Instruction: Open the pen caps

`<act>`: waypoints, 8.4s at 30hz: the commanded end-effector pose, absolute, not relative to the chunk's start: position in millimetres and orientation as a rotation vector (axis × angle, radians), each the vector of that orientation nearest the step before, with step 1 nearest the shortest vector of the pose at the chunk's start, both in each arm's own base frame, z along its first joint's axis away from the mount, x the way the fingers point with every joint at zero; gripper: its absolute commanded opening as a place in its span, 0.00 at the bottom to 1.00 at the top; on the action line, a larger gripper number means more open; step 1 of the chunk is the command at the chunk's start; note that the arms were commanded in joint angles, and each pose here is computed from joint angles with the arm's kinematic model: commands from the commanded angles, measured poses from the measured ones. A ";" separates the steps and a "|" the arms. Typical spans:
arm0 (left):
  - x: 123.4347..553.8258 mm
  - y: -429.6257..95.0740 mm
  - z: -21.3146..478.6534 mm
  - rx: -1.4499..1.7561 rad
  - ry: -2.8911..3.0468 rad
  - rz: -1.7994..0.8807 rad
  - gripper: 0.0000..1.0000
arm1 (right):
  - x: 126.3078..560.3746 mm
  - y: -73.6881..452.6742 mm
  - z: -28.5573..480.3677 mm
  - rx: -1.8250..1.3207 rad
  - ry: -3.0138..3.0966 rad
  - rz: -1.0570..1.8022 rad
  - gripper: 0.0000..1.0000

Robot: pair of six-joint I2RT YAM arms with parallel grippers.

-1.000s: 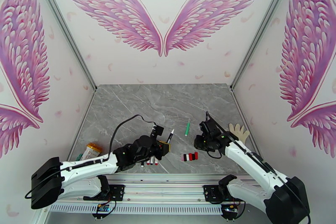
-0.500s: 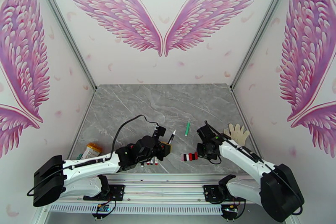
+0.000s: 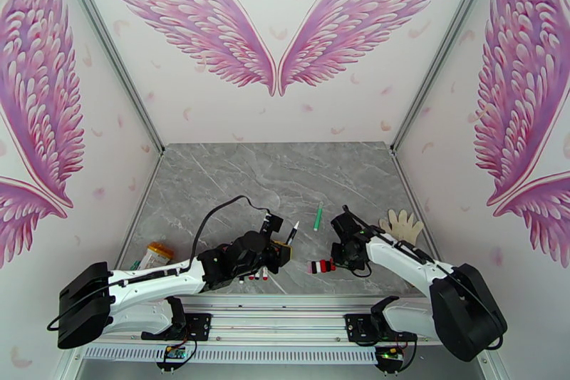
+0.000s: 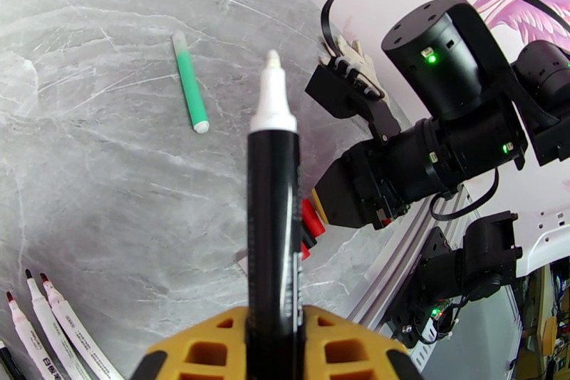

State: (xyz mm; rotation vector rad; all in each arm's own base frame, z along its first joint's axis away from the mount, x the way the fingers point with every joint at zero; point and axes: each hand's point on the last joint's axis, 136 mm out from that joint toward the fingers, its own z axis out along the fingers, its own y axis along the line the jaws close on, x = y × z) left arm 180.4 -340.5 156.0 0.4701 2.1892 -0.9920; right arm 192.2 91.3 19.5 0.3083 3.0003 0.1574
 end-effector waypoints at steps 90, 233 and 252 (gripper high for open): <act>187.5 -320.7 43.4 0.058 2.553 -0.224 0.06 | 188.2 157.5 140.4 -0.084 2.434 0.873 0.99; 235.7 -319.4 179.4 0.352 2.227 -0.883 0.99 | 423.4 108.0 26.2 0.350 2.811 0.383 0.42; 230.6 -316.1 176.2 0.331 2.258 -0.859 0.99 | 426.5 107.4 11.6 0.313 2.842 0.289 0.31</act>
